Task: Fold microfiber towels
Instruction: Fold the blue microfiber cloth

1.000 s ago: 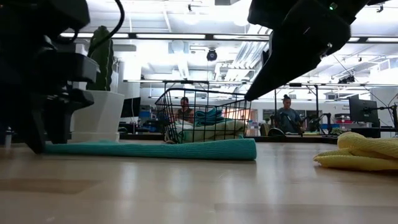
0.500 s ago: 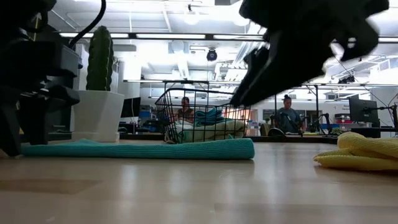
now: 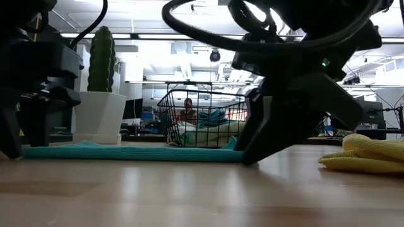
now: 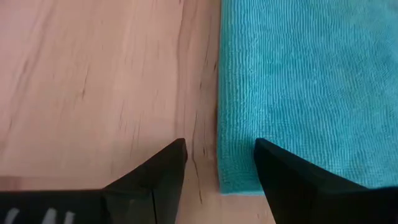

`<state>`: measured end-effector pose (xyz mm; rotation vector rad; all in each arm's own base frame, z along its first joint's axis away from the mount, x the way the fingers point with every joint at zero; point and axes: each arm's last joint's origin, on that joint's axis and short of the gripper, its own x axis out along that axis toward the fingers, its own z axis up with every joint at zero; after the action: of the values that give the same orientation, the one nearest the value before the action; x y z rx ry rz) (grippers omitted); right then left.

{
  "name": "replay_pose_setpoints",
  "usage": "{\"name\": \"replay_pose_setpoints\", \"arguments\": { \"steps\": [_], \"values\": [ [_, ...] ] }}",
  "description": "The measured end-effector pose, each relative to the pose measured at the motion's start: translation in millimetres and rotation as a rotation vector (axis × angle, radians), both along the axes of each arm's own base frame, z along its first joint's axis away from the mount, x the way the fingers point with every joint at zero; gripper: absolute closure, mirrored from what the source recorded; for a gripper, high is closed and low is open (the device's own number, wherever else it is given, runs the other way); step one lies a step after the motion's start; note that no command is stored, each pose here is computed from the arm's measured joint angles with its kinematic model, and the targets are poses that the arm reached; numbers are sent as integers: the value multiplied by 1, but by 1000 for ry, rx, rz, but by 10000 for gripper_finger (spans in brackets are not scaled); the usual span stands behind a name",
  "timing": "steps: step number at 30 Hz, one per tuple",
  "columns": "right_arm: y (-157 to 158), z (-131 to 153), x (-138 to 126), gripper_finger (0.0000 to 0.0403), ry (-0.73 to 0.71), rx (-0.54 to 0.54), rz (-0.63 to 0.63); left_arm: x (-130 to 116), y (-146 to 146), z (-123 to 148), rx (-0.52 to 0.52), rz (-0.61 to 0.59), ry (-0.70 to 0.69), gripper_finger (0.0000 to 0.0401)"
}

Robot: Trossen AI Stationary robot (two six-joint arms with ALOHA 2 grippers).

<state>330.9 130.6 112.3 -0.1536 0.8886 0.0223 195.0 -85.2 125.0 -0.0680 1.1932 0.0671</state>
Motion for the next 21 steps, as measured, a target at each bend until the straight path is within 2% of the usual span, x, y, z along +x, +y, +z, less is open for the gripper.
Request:
{"name": "replay_pose_setpoints", "arguments": {
  "steps": [13,17,21],
  "values": [
    [6,-1,-8,221,47,22,-46,-2,-3,0,-5,6,2,240],
    [5,-1,-8,256,55,40,-61,-3,-6,0,-6,-9,2,240],
    [3,-1,-7,323,60,53,-74,-4,-7,0,-4,-17,2,250]
  ]
}}
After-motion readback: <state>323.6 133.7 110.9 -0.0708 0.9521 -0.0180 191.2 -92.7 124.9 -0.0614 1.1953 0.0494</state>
